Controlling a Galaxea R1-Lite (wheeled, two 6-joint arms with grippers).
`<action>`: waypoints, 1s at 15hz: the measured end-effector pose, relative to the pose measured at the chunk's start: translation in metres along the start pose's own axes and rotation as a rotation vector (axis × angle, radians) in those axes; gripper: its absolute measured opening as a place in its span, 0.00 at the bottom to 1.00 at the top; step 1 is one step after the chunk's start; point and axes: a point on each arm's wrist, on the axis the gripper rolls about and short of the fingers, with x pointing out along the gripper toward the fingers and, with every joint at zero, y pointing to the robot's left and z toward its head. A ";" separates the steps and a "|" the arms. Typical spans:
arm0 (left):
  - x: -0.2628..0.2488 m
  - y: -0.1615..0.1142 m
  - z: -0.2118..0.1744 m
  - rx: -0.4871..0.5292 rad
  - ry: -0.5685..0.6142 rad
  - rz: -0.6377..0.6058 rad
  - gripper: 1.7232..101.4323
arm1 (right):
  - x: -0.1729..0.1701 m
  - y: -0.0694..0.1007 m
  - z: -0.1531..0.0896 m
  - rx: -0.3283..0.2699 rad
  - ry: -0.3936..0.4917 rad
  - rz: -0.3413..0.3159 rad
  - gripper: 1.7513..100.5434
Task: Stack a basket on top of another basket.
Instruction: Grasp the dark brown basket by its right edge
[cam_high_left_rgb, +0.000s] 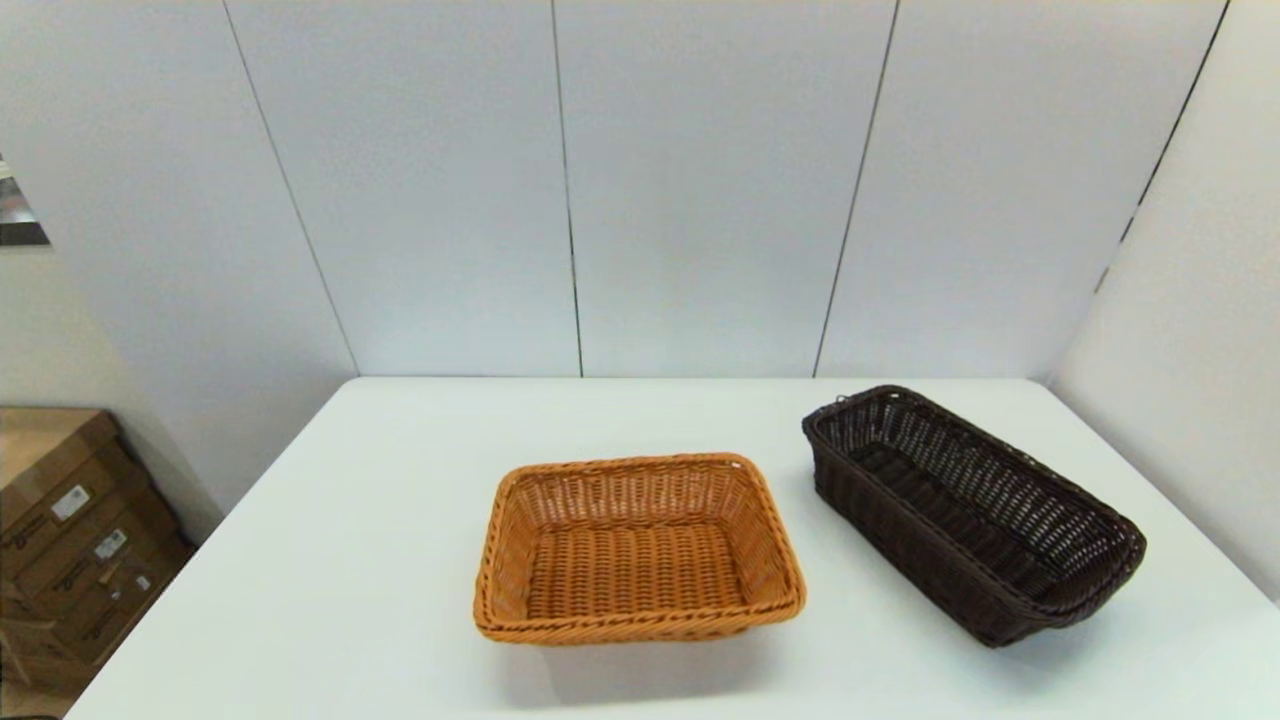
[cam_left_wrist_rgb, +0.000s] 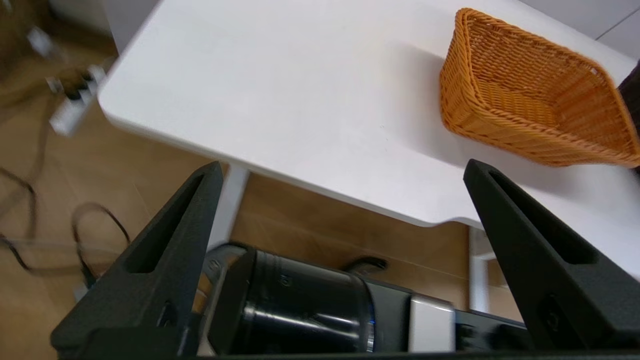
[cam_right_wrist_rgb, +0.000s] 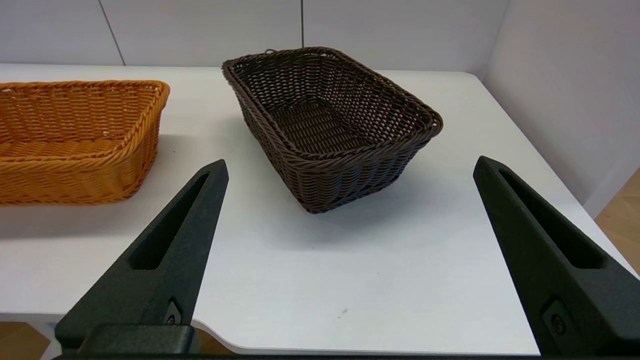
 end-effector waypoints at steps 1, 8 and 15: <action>0.004 0.001 -0.004 0.035 -0.028 -0.007 0.96 | 0.000 0.000 0.000 0.000 0.000 0.000 0.97; 0.068 0.011 -0.032 0.266 -0.283 0.016 0.96 | 0.000 0.000 0.000 0.001 0.000 0.001 0.97; 0.080 0.012 -0.040 0.291 -0.349 -0.085 0.96 | 0.000 0.000 0.000 -0.004 -0.001 -0.003 0.97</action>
